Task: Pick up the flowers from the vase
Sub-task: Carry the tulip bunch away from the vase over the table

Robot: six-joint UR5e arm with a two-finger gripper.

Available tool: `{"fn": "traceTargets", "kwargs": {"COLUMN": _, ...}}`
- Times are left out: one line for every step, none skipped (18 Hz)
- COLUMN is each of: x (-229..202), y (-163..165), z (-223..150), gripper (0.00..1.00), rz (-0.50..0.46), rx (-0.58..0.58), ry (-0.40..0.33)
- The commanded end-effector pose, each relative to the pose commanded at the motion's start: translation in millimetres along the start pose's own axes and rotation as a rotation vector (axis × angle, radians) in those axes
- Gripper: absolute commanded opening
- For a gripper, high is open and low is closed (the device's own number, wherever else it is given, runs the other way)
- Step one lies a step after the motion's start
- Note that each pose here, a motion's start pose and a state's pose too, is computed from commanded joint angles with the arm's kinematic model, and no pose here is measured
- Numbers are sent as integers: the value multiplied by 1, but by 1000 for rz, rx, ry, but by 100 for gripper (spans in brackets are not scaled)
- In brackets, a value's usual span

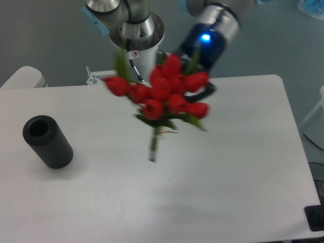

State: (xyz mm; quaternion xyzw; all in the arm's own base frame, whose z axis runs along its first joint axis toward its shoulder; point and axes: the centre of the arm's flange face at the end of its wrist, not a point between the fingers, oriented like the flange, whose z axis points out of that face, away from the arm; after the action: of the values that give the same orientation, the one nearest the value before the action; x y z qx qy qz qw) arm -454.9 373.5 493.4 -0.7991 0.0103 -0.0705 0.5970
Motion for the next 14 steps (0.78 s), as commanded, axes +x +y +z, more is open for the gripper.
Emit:
{"fn": "traceTargets", "kwargs": {"x": -2, "y": 1, "z": -2, "gripper": 36, "rz": 17, "rx": -2, "ry": -6}}
{"fn": "traceTargets", "kwargs": {"x": -6, "y": 5, "z": -6, "gripper": 35, "rz": 36, "rx": -6, "ry": -16}}
{"fn": "traceTargets", "kwargs": {"x": -15, "y": 12, "z": -10, "gripper": 35, "rz": 41, "rx": -8, "ry": -26}}
{"fn": "traceTargets", "kwargs": {"x": -19, "y": 17, "z": -13, "gripper": 36, "rz": 42, "rx": -10, "ry": -32}}
{"fn": "traceTargets", "kwargs": {"x": -21, "y": 18, "z": -14, "gripper": 36, "rz": 47, "rx": -10, "ry": -34}}
{"fn": "traceTargets", "kwargs": {"x": -22, "y": 20, "z": -15, "gripper": 35, "rz": 48, "rx": -10, "ry": -36}}
{"fn": "traceTargets", "kwargs": {"x": -25, "y": 18, "z": -18, "gripper": 35, "rz": 53, "rx": -9, "ry": -42}}
{"fn": "traceTargets", "kwargs": {"x": -24, "y": 21, "z": -16, "gripper": 36, "rz": 49, "rx": -13, "ry": -41}}
{"fn": "traceTargets", "kwargs": {"x": -24, "y": 23, "z": -15, "gripper": 36, "rz": 52, "rx": -24, "ry": -45}}
{"fn": "traceTargets", "kwargs": {"x": -25, "y": 24, "z": -15, "gripper": 36, "rz": 58, "rx": -36, "ry": -52}}
{"fn": "traceTargets", "kwargs": {"x": -26, "y": 25, "z": -15, "gripper": 36, "rz": 60, "rx": -47, "ry": -59}}
{"fn": "traceTargets", "kwargs": {"x": -26, "y": 24, "z": -15, "gripper": 36, "rz": 64, "rx": -56, "ry": -65}}
{"fn": "traceTargets", "kwargs": {"x": -28, "y": 22, "z": -16, "gripper": 36, "rz": 70, "rx": -70, "ry": -76}}
{"fn": "traceTargets", "kwargs": {"x": -27, "y": 26, "z": -16, "gripper": 36, "rz": 64, "rx": -81, "ry": -80}}
